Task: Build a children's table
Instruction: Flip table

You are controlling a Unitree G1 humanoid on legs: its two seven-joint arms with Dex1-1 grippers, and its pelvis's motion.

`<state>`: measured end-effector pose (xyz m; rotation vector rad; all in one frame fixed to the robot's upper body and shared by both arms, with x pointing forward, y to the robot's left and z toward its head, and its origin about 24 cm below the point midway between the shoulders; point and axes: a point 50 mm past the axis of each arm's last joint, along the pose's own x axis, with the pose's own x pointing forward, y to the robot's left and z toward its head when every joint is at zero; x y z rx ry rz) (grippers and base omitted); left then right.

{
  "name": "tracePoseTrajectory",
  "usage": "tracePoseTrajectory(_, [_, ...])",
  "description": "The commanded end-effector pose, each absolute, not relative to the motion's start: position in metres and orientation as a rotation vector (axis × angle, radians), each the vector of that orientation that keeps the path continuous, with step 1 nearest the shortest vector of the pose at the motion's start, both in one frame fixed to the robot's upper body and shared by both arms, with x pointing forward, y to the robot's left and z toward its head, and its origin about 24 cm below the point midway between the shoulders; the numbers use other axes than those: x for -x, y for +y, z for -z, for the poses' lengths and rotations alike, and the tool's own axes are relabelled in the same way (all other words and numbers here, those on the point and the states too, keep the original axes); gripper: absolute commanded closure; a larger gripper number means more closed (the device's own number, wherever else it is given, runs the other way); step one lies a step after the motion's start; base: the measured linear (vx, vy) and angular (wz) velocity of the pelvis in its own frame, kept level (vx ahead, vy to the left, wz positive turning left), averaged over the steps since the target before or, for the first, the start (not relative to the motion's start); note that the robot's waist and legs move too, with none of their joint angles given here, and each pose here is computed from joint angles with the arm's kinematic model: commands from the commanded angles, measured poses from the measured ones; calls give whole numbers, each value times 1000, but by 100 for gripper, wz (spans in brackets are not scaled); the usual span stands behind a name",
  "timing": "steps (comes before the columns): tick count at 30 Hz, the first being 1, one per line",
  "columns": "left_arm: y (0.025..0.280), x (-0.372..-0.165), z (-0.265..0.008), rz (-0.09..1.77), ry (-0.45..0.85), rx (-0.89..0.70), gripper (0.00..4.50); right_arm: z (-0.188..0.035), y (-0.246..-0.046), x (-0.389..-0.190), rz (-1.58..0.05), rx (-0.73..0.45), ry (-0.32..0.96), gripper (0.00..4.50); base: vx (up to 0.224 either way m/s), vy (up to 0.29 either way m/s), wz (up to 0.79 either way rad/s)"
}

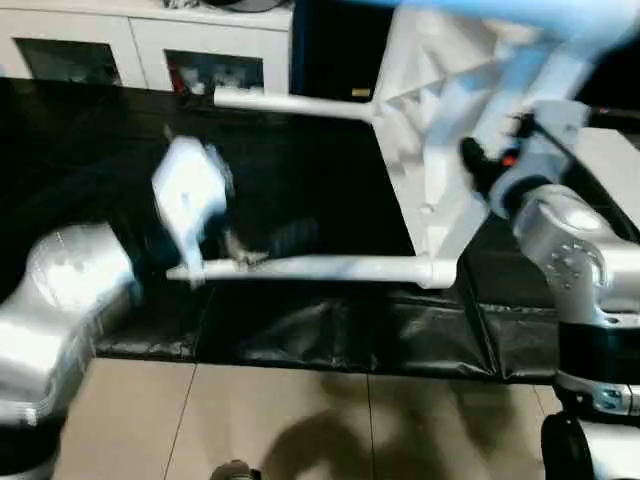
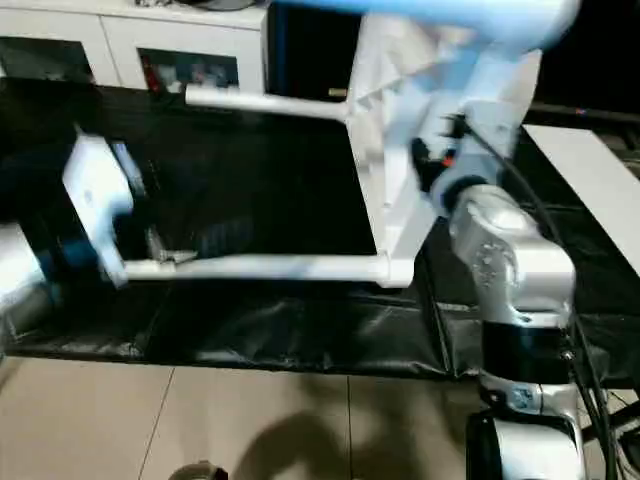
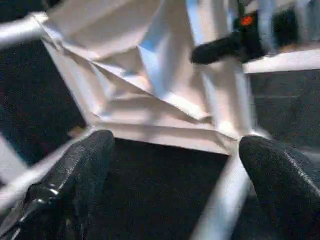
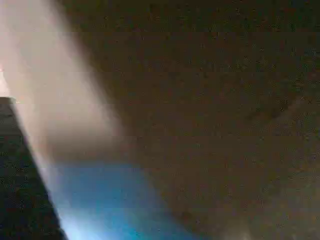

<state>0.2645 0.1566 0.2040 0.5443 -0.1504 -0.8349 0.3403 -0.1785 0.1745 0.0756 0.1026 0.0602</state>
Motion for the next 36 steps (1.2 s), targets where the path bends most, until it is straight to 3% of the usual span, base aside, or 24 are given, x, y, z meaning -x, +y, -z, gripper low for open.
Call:
tracePoseTrajectory(1, [153, -268, -208, 809, -178, -651, 0, -163, -177, -339, -38, -54, 171, 222, 0, 0, 0])
tracePoseTrajectory(6, [147, -274, -229, 758, -298, -775, 0, -147, -171, -340, -27, -11, 216, 175, 0, 0, 0])
tracePoseTrajectory(11, [139, -275, -251, 694, -462, -906, 0, -129, -172, -345, 8, 118, 203, 130, 0, 0, 0])
tracePoseTrajectory(14, [141, -279, -267, 600, -565, -964, 0, -114, -171, -348, 5, 200, 191, 130, 0, 0, 0])
tracePoseTrajectory(19, [149, -288, -278, 461, -613, -1036, 0, -101, -168, -351, 2, 184, 186, 130, 0, 0, 0])
tracePoseTrajectory(27, [160, -295, -294, 239, -742, -1141, 0, -91, -163, -356, -23, 188, 133, 202, 0, 0, 0])
tracePoseTrajectory(32, [166, -308, -287, 228, -675, -1196, 0, -88, -161, -359, -22, 201, 120, 232, 0, 0, 0])
tracePoseTrajectory(36, [169, -314, -288, 206, -663, -1160, 38, -89, -159, -359, -30, 213, 103, 241, 0, 0, 0])
